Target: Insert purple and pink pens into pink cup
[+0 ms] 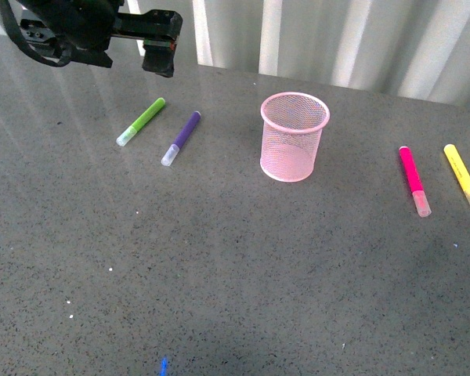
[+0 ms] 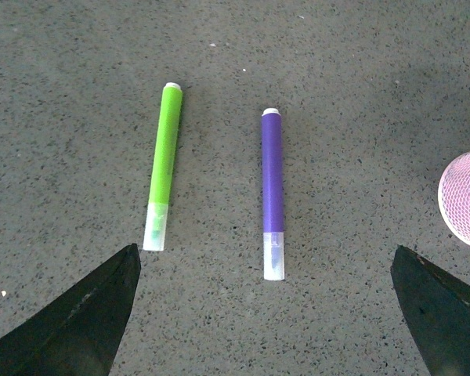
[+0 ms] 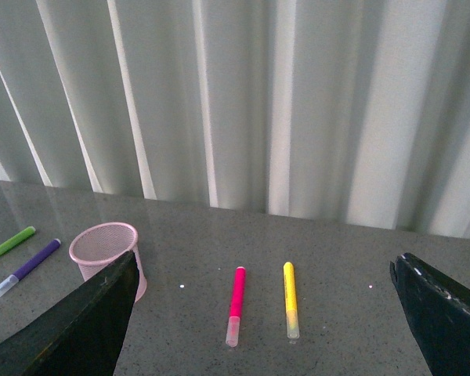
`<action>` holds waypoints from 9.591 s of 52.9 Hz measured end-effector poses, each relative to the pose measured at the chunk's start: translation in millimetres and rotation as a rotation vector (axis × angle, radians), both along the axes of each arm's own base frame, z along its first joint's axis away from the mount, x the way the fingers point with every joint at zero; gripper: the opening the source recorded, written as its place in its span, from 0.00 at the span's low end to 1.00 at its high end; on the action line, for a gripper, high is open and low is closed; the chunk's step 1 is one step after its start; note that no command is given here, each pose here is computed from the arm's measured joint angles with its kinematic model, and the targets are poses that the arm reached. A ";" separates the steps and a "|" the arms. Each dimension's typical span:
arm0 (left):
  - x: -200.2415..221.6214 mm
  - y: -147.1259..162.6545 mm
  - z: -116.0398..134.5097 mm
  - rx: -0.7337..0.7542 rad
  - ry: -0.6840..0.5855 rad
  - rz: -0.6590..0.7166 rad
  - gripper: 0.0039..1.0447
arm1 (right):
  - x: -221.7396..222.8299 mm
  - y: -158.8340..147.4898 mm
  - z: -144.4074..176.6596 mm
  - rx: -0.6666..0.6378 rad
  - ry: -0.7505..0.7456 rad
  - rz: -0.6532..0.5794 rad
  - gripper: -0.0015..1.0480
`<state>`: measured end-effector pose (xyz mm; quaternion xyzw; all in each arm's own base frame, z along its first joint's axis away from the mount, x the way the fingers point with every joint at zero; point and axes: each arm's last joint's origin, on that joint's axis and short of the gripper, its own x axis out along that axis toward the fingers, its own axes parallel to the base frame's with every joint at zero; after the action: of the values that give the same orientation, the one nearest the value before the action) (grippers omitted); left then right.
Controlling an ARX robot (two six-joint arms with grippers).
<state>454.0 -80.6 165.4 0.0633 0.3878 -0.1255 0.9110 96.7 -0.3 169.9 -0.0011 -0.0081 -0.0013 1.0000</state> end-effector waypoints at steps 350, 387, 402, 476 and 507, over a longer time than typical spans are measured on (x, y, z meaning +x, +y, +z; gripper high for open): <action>-66.7 -57.1 22.0 -0.745 -0.509 -0.029 0.94 | 0.0 0.0 0.0 0.000 0.000 0.000 0.93; -237.3 94.9 12.9 -0.160 -0.793 0.277 0.43 | 0.0 0.0 0.0 0.000 0.000 0.000 0.93; -269.9 80.7 -0.3 -0.141 -0.795 0.259 0.03 | 0.0 0.0 0.0 0.000 0.000 0.000 0.93; -343.4 80.6 8.5 -0.141 -0.823 0.260 0.03 | 0.0 0.0 0.0 0.000 0.000 0.000 0.93; -357.3 80.6 5.2 -0.140 -0.817 0.261 0.03 | 0.0 0.0 0.0 0.000 0.000 0.000 0.93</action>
<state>96.6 0.0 170.6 -0.0035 -0.0094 0.0000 0.9999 96.7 -0.3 169.9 -0.0011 -0.0081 -0.0013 1.0000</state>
